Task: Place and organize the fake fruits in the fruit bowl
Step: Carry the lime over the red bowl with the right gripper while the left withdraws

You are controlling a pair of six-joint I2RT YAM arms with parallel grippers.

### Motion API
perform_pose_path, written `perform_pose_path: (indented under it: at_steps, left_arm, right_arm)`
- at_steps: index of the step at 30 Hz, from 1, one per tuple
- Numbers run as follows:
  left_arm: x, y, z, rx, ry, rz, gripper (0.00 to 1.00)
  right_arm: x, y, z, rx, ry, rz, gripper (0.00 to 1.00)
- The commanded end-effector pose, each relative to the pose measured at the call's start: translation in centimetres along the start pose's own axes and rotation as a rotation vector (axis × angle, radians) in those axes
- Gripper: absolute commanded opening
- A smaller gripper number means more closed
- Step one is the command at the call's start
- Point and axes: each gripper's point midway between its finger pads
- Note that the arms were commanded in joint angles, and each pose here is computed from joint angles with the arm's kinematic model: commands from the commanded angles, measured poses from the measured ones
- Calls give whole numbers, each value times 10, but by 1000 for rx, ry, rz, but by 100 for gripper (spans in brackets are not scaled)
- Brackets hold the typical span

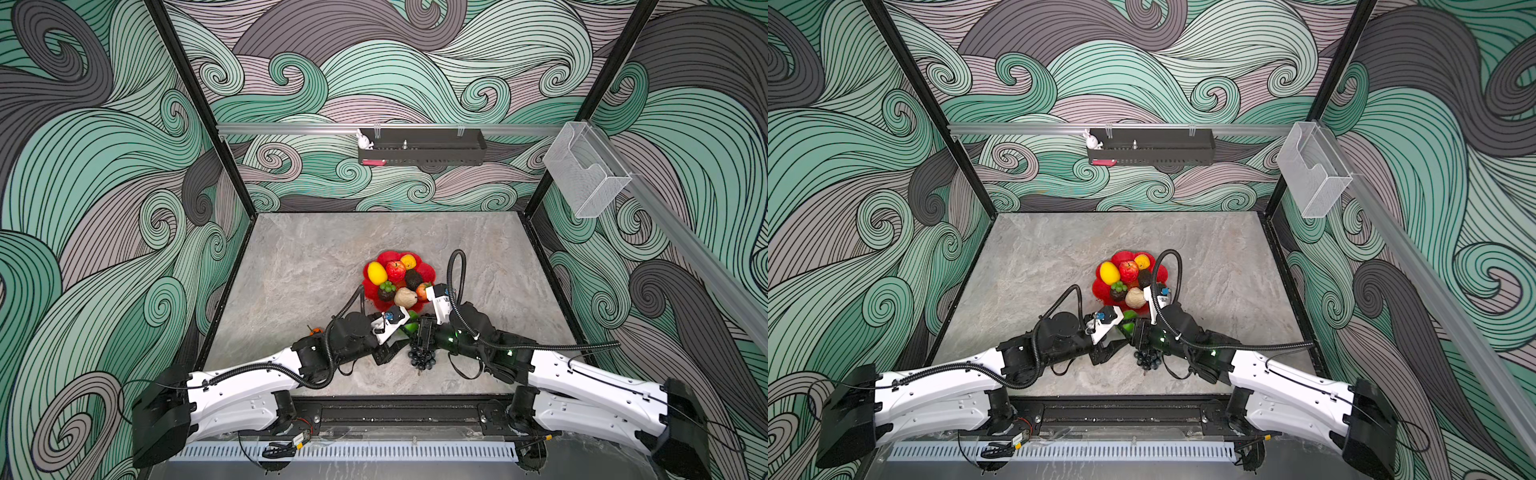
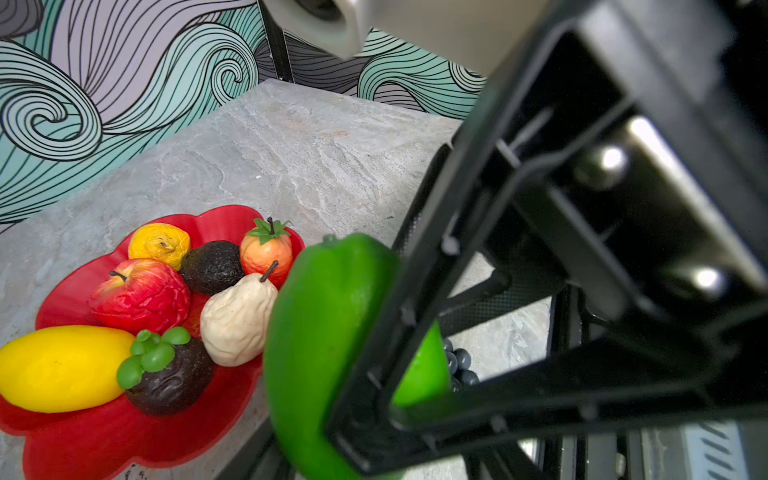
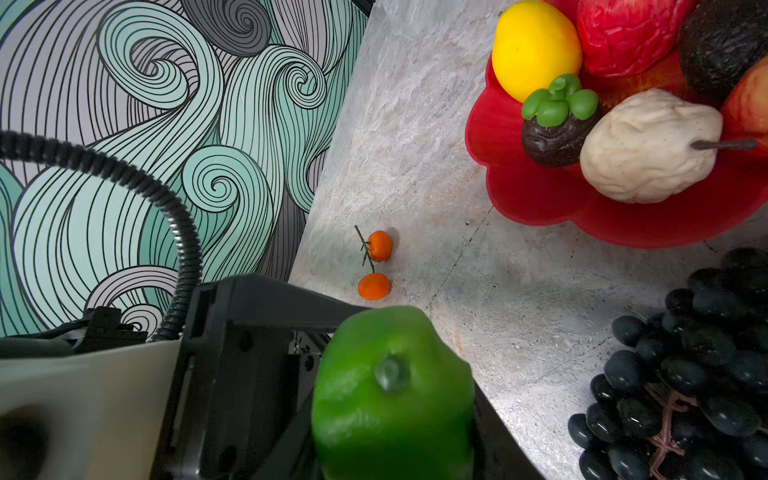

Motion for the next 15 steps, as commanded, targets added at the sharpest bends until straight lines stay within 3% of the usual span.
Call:
perform_pose_path:
  at_steps: [1,8,15]
  left_arm:
    - [15,1,-10,0,91,-26,71]
    - [77,7,-54,-113,445,-100,77]
    - [136,-4,-106,-161,759,-240,77]
  right_arm:
    - [0,9,-7,-18,-46,-55,38]
    - [-16,31,-26,3,-228,-239,39]
    - [-33,52,-27,35,-298,-287,39]
Point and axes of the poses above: each gripper's point midway between its finger pads, its own z axis out along the fingers, its own x axis along the line the jaws close on, y = z × x, and after that the axes turned 5 degrees about -z, right-handed
